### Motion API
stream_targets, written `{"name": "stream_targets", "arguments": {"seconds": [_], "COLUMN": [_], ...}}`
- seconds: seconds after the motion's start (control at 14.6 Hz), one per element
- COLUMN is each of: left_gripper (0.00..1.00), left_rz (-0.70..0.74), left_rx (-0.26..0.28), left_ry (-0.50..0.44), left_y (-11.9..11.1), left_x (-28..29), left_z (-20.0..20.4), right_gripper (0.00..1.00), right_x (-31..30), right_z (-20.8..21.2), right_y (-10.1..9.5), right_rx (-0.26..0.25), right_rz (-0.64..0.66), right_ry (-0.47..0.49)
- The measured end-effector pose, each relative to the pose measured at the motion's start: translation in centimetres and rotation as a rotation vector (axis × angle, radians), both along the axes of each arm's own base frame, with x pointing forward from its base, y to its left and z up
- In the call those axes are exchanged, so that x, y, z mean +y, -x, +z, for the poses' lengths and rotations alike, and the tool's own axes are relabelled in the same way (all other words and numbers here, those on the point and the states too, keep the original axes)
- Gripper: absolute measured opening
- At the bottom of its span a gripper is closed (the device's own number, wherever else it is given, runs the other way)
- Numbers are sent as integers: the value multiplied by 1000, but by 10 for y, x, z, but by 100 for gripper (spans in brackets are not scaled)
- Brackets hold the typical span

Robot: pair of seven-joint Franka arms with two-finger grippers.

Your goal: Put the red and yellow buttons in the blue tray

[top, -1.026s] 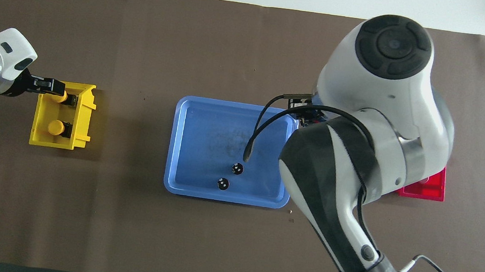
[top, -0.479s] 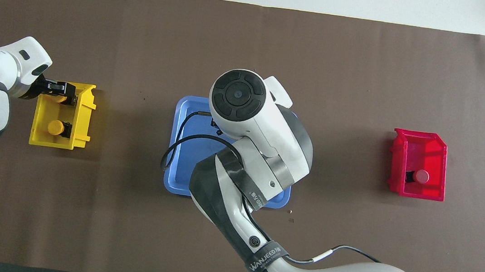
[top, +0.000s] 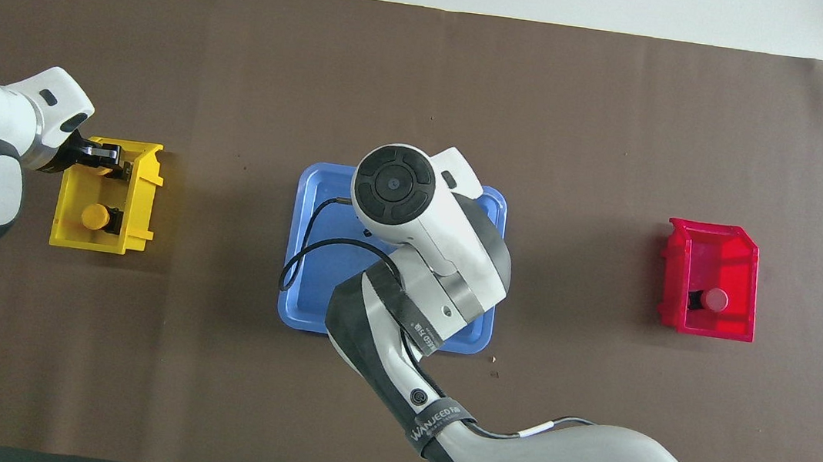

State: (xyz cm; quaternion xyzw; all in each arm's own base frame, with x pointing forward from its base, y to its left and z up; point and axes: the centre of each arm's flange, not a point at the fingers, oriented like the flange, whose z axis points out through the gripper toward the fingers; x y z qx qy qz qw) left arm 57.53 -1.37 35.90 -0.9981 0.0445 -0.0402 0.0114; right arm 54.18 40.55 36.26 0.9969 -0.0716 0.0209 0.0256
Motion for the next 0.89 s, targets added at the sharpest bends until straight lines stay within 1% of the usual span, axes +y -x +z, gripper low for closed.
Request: {"name": "stream_targets", "arguments": {"seconds": [0.14,0.21,0.27,0.34,0.41,0.48,0.55,0.62,0.68,0.75,0.82,0.89], "left_gripper": [41,41,41,41,41,41,41,41,41,41,41,41], "left_rz": [1,2,5,8,9,11,32,75,126,167,196,213], "left_rx": [-1,-4,-5,2,12,21,21,10,0,-1,-2,0], "left_ry": [0,0,-1,-2,-3,-4,-2,6,17,28,39,48], "left_y": [0,-2,-6,-14,-22,-30,-35,-37,-34,-26,-14,3], "left_x": [0,0,1,2,2,-2,-15,-43,-84,-134,-187,-236], "left_z": [1,4,14,32,59,90,116,132,135,129,120,111], "right_gripper": [44,52,61,71,81,93,100,100,100,100,100,100], "right_x": [0,-2,-3,-5,-8,-15,-28,-50,-83,-126,-177,-234], "right_z": [-4,-7,-7,-3,6,19,36,57,79,101,118,128], "right_y": [0,0,-1,-4,-9,-16,-24,-33,-41,-48,-50,-46], "right_rx": [-7,-11,-13,-19,-28,-32,-33,-29,-18,-1,21,45], "right_rz": [-1,-2,-5,-10,-17,-32,-40,-28,1,31,65,98], "right_ry": [-6,-8,-8,-11,-14,-9,0,8,18,26,17,-11]}}
